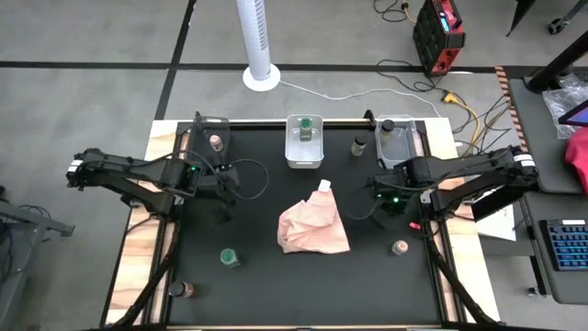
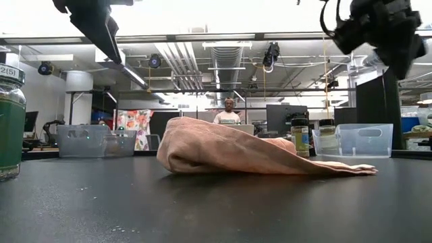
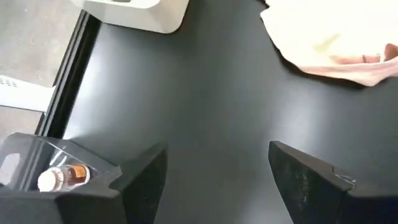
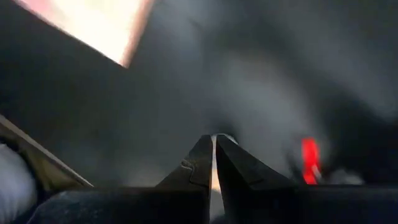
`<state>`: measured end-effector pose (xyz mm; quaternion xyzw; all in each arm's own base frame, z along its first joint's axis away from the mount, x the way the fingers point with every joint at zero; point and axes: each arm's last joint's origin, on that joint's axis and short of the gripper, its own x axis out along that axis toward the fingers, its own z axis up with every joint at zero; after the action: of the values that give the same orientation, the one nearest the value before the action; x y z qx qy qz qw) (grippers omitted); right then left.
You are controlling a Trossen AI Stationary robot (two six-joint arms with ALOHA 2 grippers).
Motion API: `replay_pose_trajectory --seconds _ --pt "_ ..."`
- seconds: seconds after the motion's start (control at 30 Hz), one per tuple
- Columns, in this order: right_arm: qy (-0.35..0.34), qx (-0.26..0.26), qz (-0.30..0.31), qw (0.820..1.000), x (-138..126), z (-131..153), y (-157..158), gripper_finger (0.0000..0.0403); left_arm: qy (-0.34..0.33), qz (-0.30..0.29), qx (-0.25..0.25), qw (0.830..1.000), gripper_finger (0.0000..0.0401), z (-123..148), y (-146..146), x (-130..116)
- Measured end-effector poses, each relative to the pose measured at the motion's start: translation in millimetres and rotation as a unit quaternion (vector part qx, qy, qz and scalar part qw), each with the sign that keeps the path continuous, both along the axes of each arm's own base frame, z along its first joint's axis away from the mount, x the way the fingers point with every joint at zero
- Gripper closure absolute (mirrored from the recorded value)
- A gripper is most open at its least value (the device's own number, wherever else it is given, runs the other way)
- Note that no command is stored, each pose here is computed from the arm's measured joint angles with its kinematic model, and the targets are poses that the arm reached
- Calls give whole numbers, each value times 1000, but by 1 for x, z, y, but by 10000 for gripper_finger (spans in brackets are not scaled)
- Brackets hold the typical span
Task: Sort spices by type
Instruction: Put the green spice bottle into the white bin
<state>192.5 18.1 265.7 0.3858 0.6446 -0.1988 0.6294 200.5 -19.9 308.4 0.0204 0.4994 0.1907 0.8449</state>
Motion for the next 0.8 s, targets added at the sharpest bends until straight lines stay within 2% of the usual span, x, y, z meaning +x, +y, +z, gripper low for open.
replay_pose_trajectory --seconds 0.07,0.2,0.33,0.4,0.53,0.67,0.8 --pt "22 -3 -10 1000 -3 1 0 390 7 -6 -19 1000 139 -2 -1 1" --pt "12 -35 11 999 -3 1 -2 390 29 8 -95 995 139 -7 -5 1" --pt "0 -84 41 996 -1 0 -5 390 67 52 -208 974 139 -11 -12 -3" --pt "-5 -106 52 993 -1 0 -7 390 81 65 -234 967 139 -13 -19 -5" --pt "-21 -134 73 988 2 0 -8 390 102 54 -246 962 139 -16 -40 -7" --pt "-36 -146 94 984 5 1 -8 390 94 54 -256 961 139 -5 -66 -2" --pt "-52 -150 107 982 7 1 -8 390 75 21 -205 976 139 10 -100 4"
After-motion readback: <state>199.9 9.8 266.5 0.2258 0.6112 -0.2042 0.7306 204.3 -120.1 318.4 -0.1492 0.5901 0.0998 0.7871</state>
